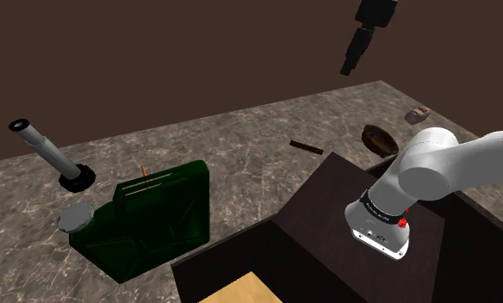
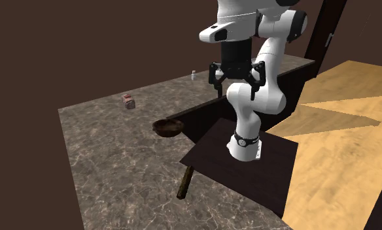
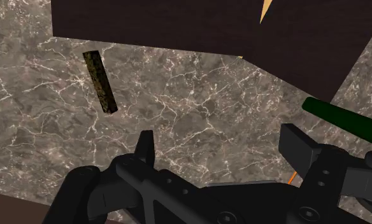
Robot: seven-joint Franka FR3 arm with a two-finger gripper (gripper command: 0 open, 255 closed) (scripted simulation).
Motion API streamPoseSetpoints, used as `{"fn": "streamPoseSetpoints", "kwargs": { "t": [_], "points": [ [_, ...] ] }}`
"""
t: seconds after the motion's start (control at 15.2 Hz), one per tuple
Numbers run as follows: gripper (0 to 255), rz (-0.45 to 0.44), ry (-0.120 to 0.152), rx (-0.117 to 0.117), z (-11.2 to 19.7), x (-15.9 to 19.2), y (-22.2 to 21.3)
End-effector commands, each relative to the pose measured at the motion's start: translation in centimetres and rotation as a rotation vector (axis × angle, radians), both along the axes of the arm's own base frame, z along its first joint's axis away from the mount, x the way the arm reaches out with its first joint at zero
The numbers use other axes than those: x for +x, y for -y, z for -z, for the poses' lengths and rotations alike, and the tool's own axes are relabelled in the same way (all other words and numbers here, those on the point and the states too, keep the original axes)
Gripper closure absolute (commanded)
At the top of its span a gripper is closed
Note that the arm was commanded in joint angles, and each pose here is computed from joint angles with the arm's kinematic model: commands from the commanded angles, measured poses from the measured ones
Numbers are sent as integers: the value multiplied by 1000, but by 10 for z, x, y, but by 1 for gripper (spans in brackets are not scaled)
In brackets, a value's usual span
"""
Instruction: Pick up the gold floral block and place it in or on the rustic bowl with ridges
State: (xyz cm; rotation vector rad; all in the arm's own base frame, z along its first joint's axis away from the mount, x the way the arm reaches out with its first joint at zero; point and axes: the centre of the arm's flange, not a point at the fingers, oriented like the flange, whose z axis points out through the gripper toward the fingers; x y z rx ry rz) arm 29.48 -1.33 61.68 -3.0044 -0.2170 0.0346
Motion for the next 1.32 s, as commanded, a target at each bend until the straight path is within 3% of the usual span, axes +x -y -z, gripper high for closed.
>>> {"fn": "streamPoseSetpoints", "kwargs": {
  "t": [0.0,1.25],
  "points": [
    [0,0,0,0,0,0,0],
    [0,-94,36,-40,233,35,77]
  ]
}}
